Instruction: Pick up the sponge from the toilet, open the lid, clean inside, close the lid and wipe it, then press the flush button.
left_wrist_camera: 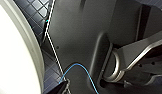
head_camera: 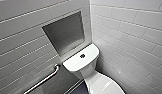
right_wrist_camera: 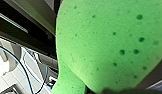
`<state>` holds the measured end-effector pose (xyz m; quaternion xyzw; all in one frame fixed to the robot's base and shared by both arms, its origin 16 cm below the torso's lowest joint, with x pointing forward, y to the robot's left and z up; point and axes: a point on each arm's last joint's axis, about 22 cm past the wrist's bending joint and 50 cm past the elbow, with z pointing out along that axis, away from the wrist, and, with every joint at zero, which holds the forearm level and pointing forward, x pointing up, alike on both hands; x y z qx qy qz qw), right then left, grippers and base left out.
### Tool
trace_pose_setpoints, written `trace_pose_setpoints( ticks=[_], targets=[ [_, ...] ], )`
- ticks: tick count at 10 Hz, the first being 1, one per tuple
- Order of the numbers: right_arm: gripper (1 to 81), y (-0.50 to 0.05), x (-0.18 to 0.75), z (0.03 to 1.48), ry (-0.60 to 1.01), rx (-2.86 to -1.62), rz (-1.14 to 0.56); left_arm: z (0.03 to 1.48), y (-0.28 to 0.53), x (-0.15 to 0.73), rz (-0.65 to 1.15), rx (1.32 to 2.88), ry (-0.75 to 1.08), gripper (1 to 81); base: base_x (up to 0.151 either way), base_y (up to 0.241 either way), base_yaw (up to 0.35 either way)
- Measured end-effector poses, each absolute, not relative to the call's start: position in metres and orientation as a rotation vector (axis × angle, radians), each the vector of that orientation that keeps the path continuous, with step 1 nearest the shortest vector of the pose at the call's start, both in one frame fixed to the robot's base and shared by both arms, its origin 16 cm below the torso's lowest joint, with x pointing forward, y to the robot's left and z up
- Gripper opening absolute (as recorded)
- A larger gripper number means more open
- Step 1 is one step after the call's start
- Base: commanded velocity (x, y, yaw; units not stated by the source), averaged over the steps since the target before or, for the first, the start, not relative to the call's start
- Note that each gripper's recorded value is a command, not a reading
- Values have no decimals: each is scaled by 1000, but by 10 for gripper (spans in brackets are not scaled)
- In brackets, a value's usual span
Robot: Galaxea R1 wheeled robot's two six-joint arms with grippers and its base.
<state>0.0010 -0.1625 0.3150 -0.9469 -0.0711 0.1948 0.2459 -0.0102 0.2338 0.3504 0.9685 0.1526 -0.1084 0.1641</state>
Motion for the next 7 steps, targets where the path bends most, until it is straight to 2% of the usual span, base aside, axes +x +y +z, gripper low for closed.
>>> trace_pose_setpoints(
  ticks=[3, 7],
  targets=[
    [10, -179, -11, 330, -208, -2616, 541, 366, 230, -24, -330, 2774, 433, 811, 0, 0, 0],
    [10, -174, 6, 351, -229, -2635, 421, 375, 229, -12, -222, 2814, 372, 811, 0, 0, 0]
  ],
)
